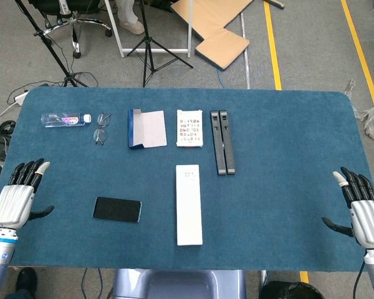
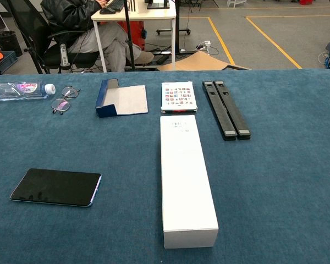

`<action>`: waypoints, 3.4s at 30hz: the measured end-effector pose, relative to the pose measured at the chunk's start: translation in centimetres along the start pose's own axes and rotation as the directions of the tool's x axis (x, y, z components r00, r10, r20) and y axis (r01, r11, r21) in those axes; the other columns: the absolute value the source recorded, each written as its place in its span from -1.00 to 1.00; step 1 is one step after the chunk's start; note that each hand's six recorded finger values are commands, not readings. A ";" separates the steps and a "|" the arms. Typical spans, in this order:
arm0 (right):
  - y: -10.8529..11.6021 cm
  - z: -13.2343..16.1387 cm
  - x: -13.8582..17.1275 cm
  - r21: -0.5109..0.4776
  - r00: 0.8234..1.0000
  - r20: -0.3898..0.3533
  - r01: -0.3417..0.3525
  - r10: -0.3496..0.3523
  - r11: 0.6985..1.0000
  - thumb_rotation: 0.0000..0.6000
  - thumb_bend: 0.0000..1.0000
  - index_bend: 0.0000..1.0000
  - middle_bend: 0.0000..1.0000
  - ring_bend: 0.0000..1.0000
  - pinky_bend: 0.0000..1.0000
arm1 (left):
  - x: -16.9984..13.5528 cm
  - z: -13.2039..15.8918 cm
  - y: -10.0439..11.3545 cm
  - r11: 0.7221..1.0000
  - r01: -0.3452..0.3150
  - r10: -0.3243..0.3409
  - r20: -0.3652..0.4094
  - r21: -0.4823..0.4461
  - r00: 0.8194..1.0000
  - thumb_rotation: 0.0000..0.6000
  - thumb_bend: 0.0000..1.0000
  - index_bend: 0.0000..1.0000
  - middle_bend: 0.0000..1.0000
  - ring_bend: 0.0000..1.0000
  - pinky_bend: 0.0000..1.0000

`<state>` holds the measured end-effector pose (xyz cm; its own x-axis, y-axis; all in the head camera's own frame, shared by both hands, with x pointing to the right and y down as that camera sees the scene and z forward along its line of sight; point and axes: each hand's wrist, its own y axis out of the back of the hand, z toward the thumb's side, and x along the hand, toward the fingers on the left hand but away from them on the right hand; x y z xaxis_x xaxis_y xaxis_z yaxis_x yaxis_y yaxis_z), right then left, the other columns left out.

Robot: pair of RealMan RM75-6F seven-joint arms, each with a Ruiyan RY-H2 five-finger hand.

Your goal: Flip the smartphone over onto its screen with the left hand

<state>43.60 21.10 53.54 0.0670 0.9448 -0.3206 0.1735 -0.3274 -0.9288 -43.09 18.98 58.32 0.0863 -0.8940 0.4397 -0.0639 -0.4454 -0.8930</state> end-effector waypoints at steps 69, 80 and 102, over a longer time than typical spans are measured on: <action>-0.2 -0.4 0.2 -0.045 0.999 0.013 -0.041 0.041 0.998 1.00 -1.00 -0.89 -1.00 -1.00 -1.00 | 3.5 12.5 -14.9 0.921 0.369 -0.387 0.195 0.123 0.901 1.00 0.20 -0.58 -0.67 -0.70 -0.82; -0.3 -0.4 0.2 -0.050 0.999 0.012 -0.048 0.048 0.998 1.00 -1.00 -0.88 -1.00 -1.00 -1.00 | 2.0 11.9 -13.3 0.908 0.388 -0.415 0.207 0.160 0.886 1.00 0.43 -0.47 -0.53 -0.56 -0.77; -0.6 -0.4 0.1 -0.047 0.998 0.015 -0.058 0.058 0.997 1.00 -1.00 -0.86 -1.00 -1.00 -1.00 | 4.8 13.4 -10.7 0.817 0.571 -0.576 0.128 0.078 0.807 1.00 0.51 -0.47 -0.70 -0.74 -0.72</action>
<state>43.93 21.41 54.14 0.0623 0.9241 -0.3771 0.2151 -0.3814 -0.8991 -28.66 20.14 68.69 0.2342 -0.4587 0.8571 0.0745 -0.8706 -0.4863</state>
